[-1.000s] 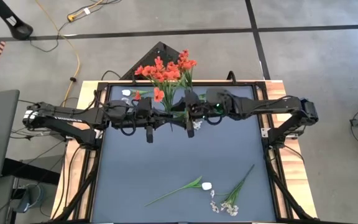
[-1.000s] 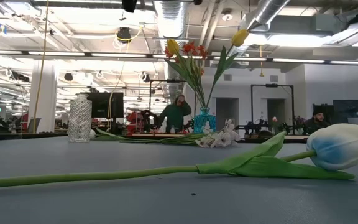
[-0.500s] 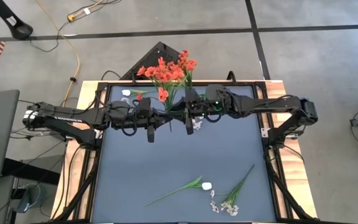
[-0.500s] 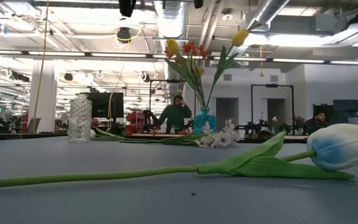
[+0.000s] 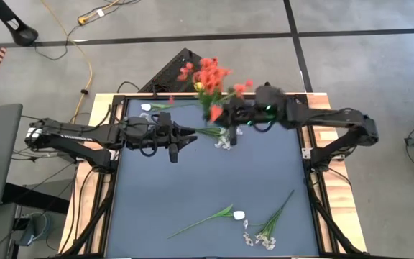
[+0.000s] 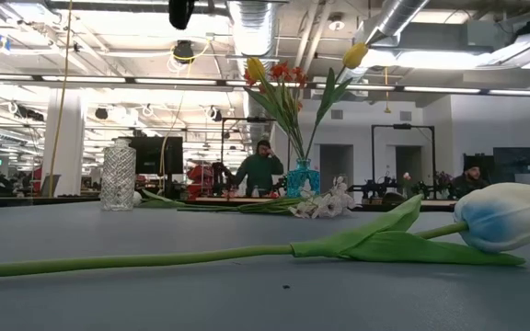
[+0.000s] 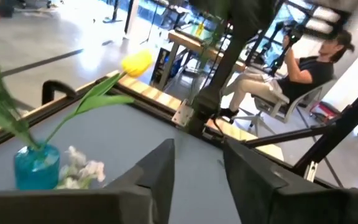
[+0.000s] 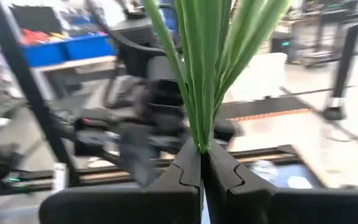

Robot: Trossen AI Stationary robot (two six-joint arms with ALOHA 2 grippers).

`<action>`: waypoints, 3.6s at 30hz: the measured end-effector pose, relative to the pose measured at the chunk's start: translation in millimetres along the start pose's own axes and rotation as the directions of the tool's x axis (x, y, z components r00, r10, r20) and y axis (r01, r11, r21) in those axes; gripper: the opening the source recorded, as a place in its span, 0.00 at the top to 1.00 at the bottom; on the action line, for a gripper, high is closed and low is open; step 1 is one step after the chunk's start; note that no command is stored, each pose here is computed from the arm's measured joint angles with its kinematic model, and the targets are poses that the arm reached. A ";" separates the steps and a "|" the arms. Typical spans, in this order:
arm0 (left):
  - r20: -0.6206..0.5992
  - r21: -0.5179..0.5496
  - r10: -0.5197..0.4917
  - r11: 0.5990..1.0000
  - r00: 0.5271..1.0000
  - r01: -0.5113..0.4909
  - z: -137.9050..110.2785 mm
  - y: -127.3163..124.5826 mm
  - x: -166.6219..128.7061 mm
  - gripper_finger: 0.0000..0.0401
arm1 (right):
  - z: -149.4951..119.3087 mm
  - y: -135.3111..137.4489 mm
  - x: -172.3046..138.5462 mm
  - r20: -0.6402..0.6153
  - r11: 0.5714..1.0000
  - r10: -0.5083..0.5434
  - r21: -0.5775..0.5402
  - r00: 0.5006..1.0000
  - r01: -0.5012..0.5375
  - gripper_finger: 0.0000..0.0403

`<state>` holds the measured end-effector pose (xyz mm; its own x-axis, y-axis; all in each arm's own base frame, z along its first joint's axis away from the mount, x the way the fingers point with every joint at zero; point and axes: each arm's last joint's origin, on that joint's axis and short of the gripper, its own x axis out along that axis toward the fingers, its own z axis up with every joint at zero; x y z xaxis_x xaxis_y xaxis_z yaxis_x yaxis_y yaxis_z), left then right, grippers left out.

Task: Sort flowers into vase by color
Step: Put the orange flowers into the blue vase

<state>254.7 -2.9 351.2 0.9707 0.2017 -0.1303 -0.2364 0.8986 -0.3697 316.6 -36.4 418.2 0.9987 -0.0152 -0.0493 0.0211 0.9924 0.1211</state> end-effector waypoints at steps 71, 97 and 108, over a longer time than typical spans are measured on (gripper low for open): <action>-0.104 -0.106 0.041 0.993 0.994 -0.052 -9.3 -2.3 -12.6 0.62 | -112.9 -103.4 -81.9 0.123 0.874 -0.454 0.255 0.882 0.414 0.94; -0.079 -0.033 -0.097 0.995 0.992 0.094 -10.8 -24.4 -18.1 0.62 | -139.0 -107.6 -59.8 0.018 0.793 -0.562 0.295 0.827 0.533 0.94; -0.086 -0.030 -0.086 0.996 0.993 0.084 -11.8 -24.0 -18.2 0.62 | -138.3 -100.5 -57.4 0.017 0.810 -0.538 0.289 0.843 0.510 0.94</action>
<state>242.2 -32.7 351.7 0.9803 0.0891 -0.1762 -0.1549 0.9005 -0.4064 250.6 -118.3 271.7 0.8314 -0.5484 -0.0897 0.5405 0.7605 0.3599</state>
